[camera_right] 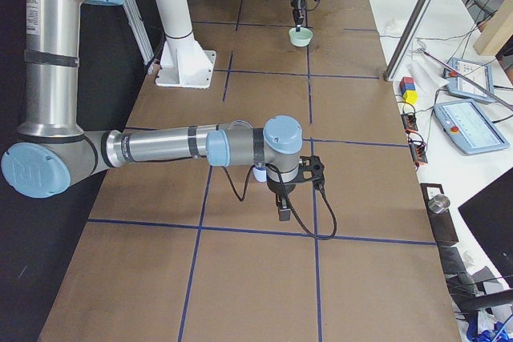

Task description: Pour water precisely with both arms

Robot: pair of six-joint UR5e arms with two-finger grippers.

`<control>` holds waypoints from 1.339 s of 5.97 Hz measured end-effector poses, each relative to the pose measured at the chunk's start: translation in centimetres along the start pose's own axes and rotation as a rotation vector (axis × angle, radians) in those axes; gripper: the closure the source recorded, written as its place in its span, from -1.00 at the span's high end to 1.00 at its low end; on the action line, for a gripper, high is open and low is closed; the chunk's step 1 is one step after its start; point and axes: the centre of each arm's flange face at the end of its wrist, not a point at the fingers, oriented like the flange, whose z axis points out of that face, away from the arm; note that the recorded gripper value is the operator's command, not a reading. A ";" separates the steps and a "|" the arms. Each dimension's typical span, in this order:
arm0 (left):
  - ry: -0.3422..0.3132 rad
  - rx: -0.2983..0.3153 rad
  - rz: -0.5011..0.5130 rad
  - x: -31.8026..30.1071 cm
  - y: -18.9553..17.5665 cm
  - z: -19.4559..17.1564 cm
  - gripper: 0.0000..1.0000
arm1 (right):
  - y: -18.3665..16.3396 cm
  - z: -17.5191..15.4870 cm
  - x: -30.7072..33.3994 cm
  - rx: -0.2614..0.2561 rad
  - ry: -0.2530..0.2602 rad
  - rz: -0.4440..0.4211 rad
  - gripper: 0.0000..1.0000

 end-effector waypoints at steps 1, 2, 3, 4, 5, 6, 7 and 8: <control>-0.023 0.004 0.002 5.0 3.3 1.6 -0.93 | 0.0 0.0 0.0 0.001 0.000 0.000 1.00; -0.031 0.012 0.006 8.1 6.0 2.9 -0.93 | 0.0 0.0 0.0 0.001 0.000 0.000 1.00; -0.034 0.026 0.002 10.7 7.8 4.3 -0.90 | 0.0 0.0 0.1 -0.001 0.000 0.002 1.00; -0.039 0.040 -0.005 12.5 8.6 5.4 -0.70 | 0.1 0.1 0.1 -0.002 0.000 0.003 1.00; -0.046 0.045 -0.007 13.1 8.8 6.0 -0.36 | 0.1 0.1 0.1 -0.003 0.000 0.003 1.00; -0.051 0.047 -0.006 13.1 8.7 6.3 0.23 | 0.1 0.1 0.1 -0.003 -0.001 0.003 1.00; -0.056 0.048 -0.006 13.0 8.7 6.6 0.71 | 0.1 0.1 0.1 -0.003 -0.003 0.004 1.00; -0.056 0.049 -0.005 13.0 8.6 6.5 0.73 | 0.1 0.1 0.1 -0.003 -0.005 0.004 1.00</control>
